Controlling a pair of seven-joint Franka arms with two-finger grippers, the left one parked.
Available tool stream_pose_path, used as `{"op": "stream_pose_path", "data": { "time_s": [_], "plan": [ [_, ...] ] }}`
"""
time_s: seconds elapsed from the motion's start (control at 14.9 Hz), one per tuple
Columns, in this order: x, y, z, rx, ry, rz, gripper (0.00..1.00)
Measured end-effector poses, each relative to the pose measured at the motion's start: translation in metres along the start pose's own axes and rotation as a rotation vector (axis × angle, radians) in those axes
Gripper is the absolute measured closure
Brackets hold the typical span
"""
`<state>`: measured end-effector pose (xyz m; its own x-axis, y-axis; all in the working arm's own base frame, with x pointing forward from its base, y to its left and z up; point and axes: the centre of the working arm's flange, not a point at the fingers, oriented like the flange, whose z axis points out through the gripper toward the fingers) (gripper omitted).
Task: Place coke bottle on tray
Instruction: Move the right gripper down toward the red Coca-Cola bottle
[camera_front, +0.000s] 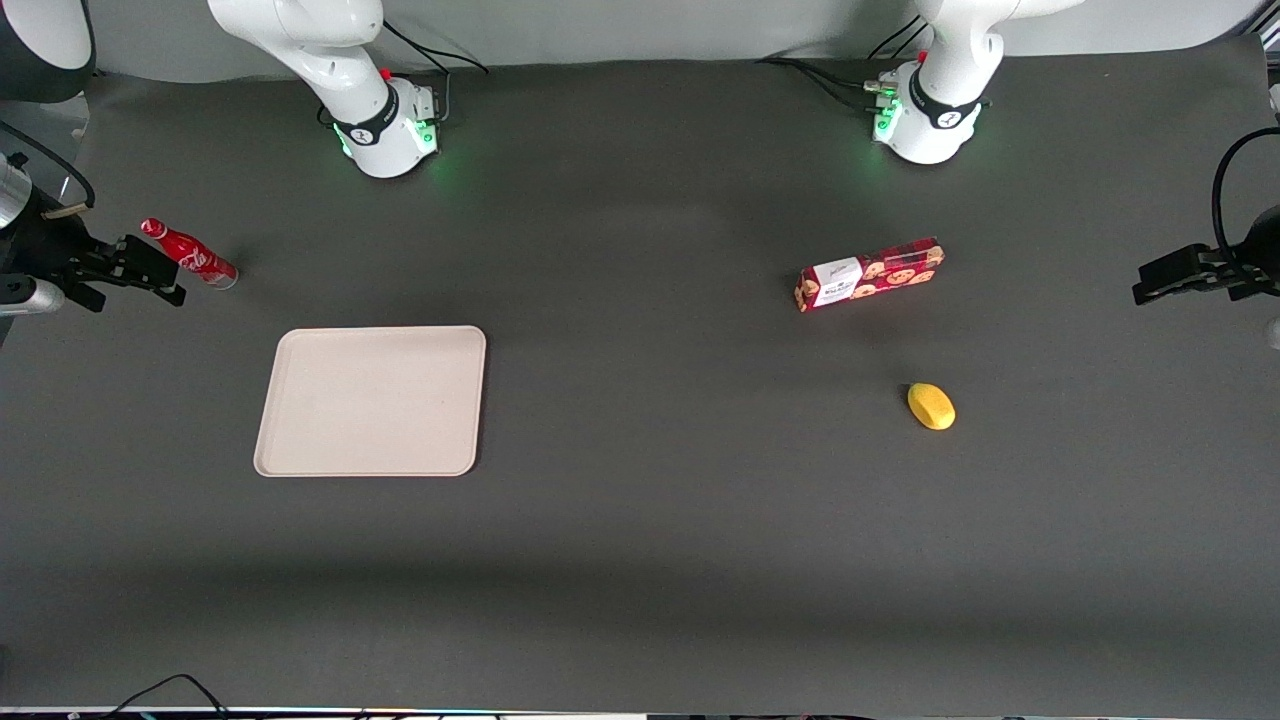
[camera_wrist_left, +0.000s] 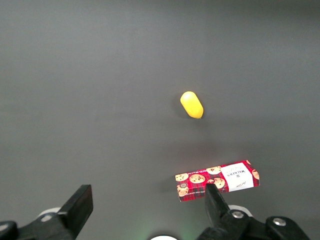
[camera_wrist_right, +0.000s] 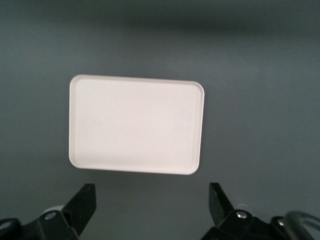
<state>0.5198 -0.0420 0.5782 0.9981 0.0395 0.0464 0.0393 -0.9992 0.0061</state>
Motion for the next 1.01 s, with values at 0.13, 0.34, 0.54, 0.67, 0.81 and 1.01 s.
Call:
{"op": "stream_pose_path", "data": {
  "time_s": [0.13,0.34,0.54,0.67,0.81,1.01],
  "plan": [
    [-0.009,0.020,0.011,-0.035,-0.064,-0.047,0.00],
    [-0.033,0.082,0.044,-0.044,-0.140,-0.109,0.00],
    [-0.080,0.153,0.088,-0.046,-0.171,-0.127,0.00],
    [-0.121,0.188,0.121,-0.032,-0.158,-0.137,0.00],
    [-0.165,0.214,0.157,-0.019,-0.148,-0.140,0.00],
    [-0.214,0.230,0.201,-0.031,-0.139,-0.143,0.00]
  ]
}}
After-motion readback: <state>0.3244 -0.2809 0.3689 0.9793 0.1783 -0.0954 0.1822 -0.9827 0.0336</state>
